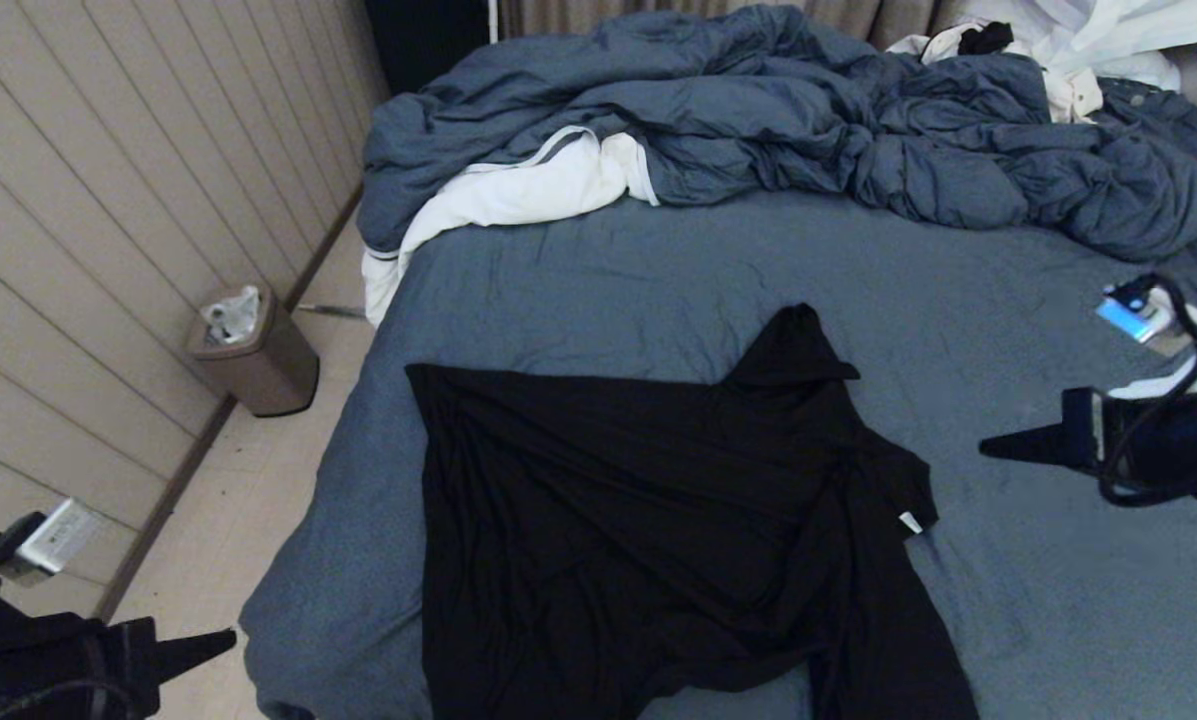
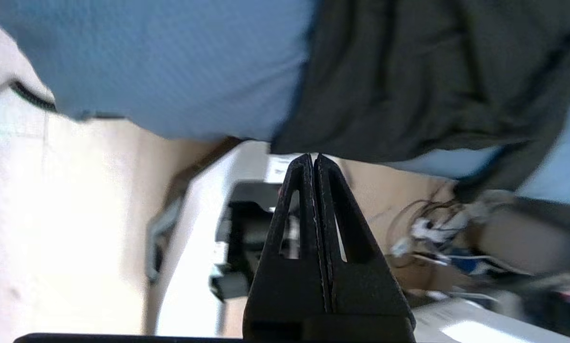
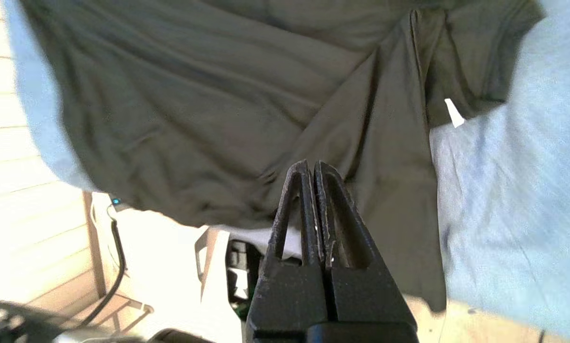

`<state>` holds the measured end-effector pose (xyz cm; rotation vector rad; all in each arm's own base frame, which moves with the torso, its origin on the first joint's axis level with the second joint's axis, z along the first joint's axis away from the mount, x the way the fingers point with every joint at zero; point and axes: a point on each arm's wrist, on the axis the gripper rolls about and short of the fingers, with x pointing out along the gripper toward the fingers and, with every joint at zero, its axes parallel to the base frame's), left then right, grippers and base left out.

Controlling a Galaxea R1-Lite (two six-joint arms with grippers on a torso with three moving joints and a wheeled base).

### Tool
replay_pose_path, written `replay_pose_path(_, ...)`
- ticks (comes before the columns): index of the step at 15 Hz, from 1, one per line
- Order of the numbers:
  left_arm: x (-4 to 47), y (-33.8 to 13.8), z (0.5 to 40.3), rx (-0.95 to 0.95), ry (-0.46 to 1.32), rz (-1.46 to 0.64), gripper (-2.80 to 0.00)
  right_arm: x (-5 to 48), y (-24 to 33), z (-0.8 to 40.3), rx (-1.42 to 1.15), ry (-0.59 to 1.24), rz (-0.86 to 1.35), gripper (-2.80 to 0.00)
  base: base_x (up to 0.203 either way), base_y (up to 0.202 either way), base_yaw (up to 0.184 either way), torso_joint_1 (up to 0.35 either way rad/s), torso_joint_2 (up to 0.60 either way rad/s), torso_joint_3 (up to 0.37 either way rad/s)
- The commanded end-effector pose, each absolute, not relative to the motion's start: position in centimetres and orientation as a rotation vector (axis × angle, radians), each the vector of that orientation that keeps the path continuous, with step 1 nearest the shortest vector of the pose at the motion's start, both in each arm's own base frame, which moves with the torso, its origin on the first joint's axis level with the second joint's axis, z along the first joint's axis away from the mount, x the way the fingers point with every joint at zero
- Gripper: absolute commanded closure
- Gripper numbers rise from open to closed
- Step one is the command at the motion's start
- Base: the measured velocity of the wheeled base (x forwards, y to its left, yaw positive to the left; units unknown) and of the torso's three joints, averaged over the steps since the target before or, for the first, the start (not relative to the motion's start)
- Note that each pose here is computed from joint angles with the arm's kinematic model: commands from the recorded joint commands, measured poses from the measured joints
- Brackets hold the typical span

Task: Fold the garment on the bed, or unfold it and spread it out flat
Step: Fold the black T-shirt

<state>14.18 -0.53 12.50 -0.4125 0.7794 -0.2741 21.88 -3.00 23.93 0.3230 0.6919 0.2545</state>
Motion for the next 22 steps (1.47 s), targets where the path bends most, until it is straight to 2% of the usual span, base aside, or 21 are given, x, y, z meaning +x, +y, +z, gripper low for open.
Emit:
replay_pose_path(1, 16.7, -0.3, 8.6, -0.43, 0.905, -0.255, 0.0, 18.3, -2.7, 28.1, 0.317, 0.668, 0.218, 0.0, 0.0, 0.0, 0.0, 0.0, 0.0, 0.0)
replay_pose_path(3, 17.9, -0.2, 7.0, -0.429, 0.94, -0.254, 0.0, 17.7, -2.9, 28.8, 0.306, 0.678, 0.146, 0.0, 0.0, 0.0, 0.0, 0.0, 0.0, 0.0)
replay_pose_path(6, 19.0, -0.9, 6.9, -0.4, 0.896, -0.306, 0.0, 18.7, -2.9, 29.2, 0.361, 0.672, 0.139, 0.0, 0.0, 0.0, 0.0, 0.0, 0.0, 0.0)
replay_pose_path(12, 20.4, -4.1, 6.3, -0.327, 0.941, -0.432, 0.0, 21.1, -2.1, 30.5, 0.362, 0.65, 0.25, 0.0, 0.0, 0.0, 0.0, 0.0, 0.0, 0.0)
replay_pose_path(18, 22.1, -5.9, 5.0, -0.318, 1.004, -0.465, 0.0, 22.2, -2.1, 30.7, 0.372, 0.652, 0.3, 0.0, 0.0, 0.0, 0.0, 0.0, 0.0, 0.0)
replay_pose_path(19, 22.2, -5.9, 4.7, -0.308, 1.009, -0.446, -2.8, 22.4, -2.2, 30.8, 0.373, 0.649, 0.297, 0.0, 0.0, 0.0, 0.0, 0.0, 0.0, 0.0)
replay_pose_path(22, 22.9, -6.0, 3.9, -0.289, 1.004, -0.395, -2.8, 22.4, -2.2, 30.6, 0.373, 0.652, 0.295, 0.0, 0.0, 0.0, 0.0, 0.0, 0.0, 0.0)
